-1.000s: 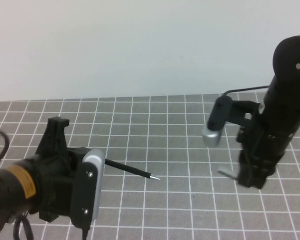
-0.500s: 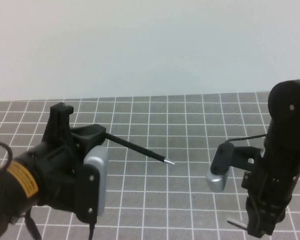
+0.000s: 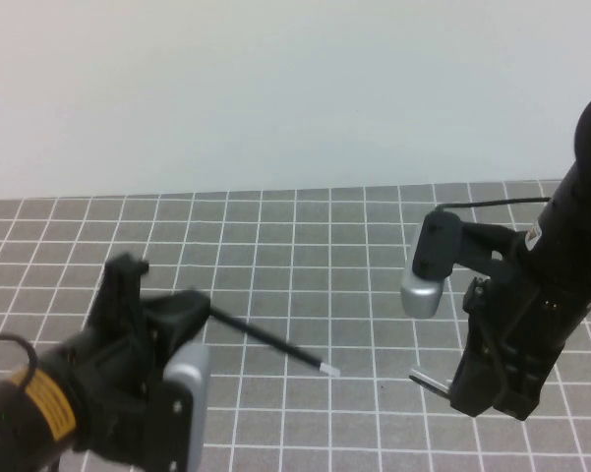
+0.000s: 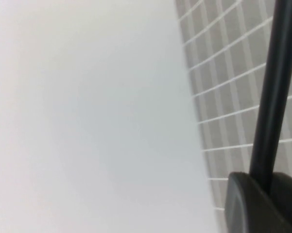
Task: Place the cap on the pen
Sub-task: 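Pick up the pen and its cap, cap the pen, and set it down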
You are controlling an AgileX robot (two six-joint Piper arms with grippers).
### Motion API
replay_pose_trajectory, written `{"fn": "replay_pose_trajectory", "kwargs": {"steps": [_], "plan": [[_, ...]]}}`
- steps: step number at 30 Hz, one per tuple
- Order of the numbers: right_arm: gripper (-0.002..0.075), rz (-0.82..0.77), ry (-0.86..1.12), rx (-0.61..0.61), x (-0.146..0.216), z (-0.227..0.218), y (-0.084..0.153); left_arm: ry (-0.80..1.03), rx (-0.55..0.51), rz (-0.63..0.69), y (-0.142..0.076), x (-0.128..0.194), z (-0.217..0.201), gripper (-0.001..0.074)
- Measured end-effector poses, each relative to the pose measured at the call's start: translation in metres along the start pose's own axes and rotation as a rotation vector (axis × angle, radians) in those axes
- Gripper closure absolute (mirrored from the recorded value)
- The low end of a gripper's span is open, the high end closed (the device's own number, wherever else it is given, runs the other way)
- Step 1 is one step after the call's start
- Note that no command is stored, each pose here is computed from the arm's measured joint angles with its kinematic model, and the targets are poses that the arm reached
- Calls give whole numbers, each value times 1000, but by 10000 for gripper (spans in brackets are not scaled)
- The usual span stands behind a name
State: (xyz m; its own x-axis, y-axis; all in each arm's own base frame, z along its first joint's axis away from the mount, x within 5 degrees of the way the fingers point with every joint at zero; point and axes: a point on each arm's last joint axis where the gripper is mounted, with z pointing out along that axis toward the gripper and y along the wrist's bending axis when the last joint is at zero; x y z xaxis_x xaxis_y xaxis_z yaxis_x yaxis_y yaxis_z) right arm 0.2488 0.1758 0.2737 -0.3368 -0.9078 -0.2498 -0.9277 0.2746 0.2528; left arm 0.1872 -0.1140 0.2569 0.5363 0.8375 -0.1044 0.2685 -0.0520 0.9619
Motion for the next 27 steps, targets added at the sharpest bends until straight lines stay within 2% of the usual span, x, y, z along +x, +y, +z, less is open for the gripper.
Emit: {"fn": "replay_pose_trajectory", "kwargs": {"steps": [4, 8, 17, 23, 27], "plan": [[730, -6, -24, 16, 1, -9, 6, 2, 38, -3, -14, 1, -2, 690], [730, 7, -69, -16, -3, -11, 11, -13, 0, -4, -11, 0, -3, 690], [730, -47, 1, -30, -15, 6, 25, -17, -13, 0, -9, -1, -2, 690], [730, -41, 14, -29, -18, 9, 32, -23, -6, 4, -10, -2, -2, 690], [730, -43, 17, -25, -18, 9, 31, -74, 26, 43, -13, -15, -2, 690]]}}
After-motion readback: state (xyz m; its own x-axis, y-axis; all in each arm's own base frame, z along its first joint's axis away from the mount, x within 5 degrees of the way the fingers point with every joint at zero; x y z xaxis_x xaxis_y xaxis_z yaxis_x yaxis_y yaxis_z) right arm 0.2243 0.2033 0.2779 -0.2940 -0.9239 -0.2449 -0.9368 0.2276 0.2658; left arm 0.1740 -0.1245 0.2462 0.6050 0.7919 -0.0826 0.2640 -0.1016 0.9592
